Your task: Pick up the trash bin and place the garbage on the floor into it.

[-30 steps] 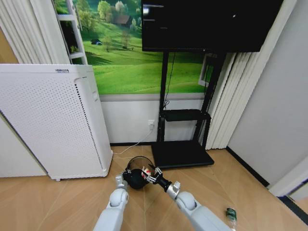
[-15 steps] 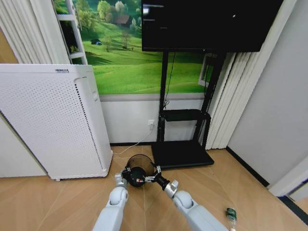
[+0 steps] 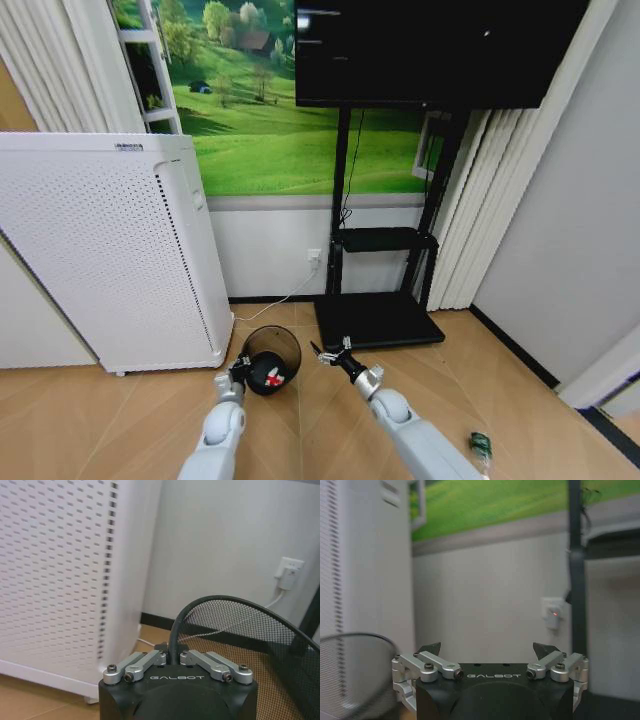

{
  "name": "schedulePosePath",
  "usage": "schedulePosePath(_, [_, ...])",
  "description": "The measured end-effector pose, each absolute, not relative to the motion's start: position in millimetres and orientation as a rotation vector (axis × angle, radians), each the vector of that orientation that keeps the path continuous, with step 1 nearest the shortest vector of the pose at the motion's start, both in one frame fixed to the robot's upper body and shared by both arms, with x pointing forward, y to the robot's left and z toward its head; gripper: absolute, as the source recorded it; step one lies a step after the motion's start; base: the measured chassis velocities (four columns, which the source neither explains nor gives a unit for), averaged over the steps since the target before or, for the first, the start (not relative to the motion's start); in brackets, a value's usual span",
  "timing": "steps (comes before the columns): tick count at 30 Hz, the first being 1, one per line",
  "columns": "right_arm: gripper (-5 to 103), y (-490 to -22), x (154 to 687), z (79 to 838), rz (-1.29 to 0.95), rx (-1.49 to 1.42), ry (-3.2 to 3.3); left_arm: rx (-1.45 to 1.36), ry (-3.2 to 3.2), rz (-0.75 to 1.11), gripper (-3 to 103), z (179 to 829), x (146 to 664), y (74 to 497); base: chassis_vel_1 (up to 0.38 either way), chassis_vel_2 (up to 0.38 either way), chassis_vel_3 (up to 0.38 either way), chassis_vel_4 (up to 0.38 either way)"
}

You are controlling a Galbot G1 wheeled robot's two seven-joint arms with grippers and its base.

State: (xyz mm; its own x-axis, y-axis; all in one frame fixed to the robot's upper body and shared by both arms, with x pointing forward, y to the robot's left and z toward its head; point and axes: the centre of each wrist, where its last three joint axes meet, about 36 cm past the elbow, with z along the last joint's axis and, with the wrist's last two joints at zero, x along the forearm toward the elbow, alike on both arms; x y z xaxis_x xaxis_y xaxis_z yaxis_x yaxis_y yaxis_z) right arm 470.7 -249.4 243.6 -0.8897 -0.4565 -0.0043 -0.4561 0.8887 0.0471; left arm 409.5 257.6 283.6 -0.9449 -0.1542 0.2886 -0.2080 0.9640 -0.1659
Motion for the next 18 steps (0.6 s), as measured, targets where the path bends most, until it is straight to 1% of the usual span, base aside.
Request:
schedulePosePath(1, [100,-257,469,235,-0.056,0.653,-3.027,0.288,-2.84,0.284,6,286,400,266,0.0,0.0,0.0,0.0])
schedulePosePath(2, [100,-257,469,235,-0.056,0.653,-3.027,0.288,-2.84,0.284,6,286,400,266,0.0,0.0,0.0,0.0])
schedulePosePath(5, [100,-279,461,198,0.024,0.427,-2.944,0.346,-2.835,0.309,6,296,363,289,0.0,0.0,0.0,0.0])
schedulePosePath(6, [100,-279,461,198,0.024,0.427,-2.944,0.346,-2.835,0.309,6,296,363,289,0.0,0.0,0.0,0.0])
schedulePosePath(10, [100,-284,454,167,0.127,0.251,-2.845,0.361,-2.861,0.336,6,317,328,300,0.0,0.0,0.0,0.0])
schedulePosePath(14, [100,-286,451,157,0.163,0.186,-2.81,0.365,-2.881,0.337,6,327,319,304,0.0,0.0,0.0,0.0])
schedulePosePath(18, [100,-294,440,146,0.183,0.101,-2.726,0.375,-2.898,0.318,6,337,307,318,0.0,0.0,0.0,0.0])
